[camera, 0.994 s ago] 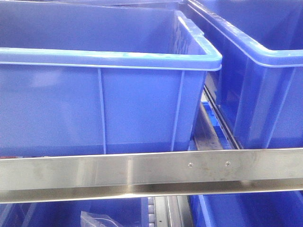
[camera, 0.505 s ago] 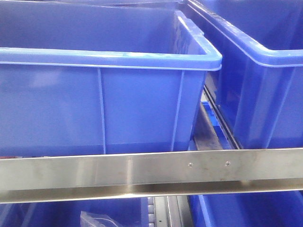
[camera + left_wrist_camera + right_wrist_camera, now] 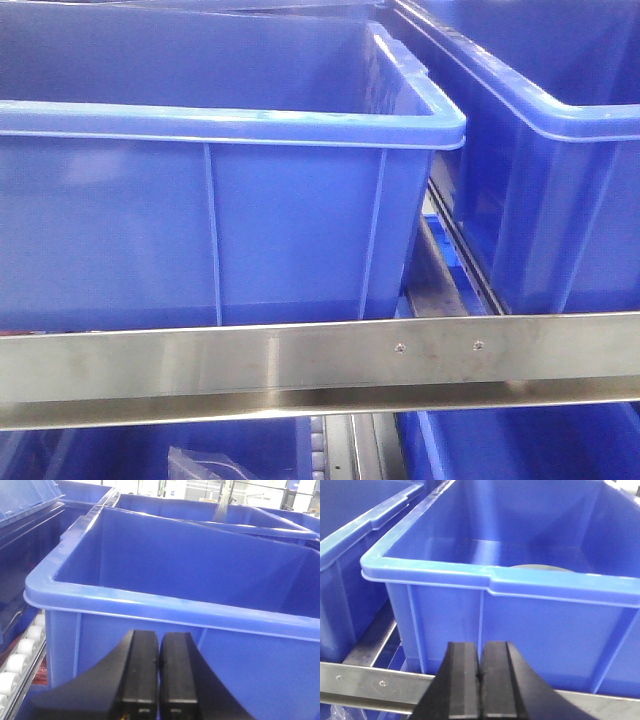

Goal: Place green plate on second shelf with right arm

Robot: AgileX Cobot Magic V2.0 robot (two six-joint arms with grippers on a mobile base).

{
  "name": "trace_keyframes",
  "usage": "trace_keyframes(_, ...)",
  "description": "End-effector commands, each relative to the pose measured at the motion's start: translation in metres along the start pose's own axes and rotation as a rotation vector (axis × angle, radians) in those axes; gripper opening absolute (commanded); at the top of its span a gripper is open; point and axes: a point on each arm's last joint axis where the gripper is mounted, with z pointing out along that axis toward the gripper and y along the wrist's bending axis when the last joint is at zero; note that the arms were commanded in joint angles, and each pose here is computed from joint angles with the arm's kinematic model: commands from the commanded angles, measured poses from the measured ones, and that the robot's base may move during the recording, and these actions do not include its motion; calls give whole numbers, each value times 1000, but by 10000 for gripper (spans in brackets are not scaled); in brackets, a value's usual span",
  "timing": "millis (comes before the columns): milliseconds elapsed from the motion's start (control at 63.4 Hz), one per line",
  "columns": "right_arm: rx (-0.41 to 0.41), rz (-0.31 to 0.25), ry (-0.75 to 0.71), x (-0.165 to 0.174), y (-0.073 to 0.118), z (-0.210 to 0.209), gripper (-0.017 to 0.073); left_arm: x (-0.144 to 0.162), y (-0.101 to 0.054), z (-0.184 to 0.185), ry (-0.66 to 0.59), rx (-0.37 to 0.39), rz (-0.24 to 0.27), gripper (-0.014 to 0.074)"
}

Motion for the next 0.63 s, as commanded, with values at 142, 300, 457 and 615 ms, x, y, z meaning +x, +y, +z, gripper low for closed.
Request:
trace_keyframes(142, 7, -18, -112, -15, -1, -1, 56, 5, 1, 0, -62, 13, -12, 130)
trace_keyframes(300, 7, -18, -112, -15, -1, -1, 56, 5, 1, 0, -62, 13, -12, 130)
trace_keyframes(457, 7, -18, -112, -15, -1, -1, 56, 5, 1, 0, -62, 13, -12, 130)
trace_keyframes(615, 7, -18, -112, -15, -1, -1, 56, 5, 1, 0, -62, 13, -12, 130)
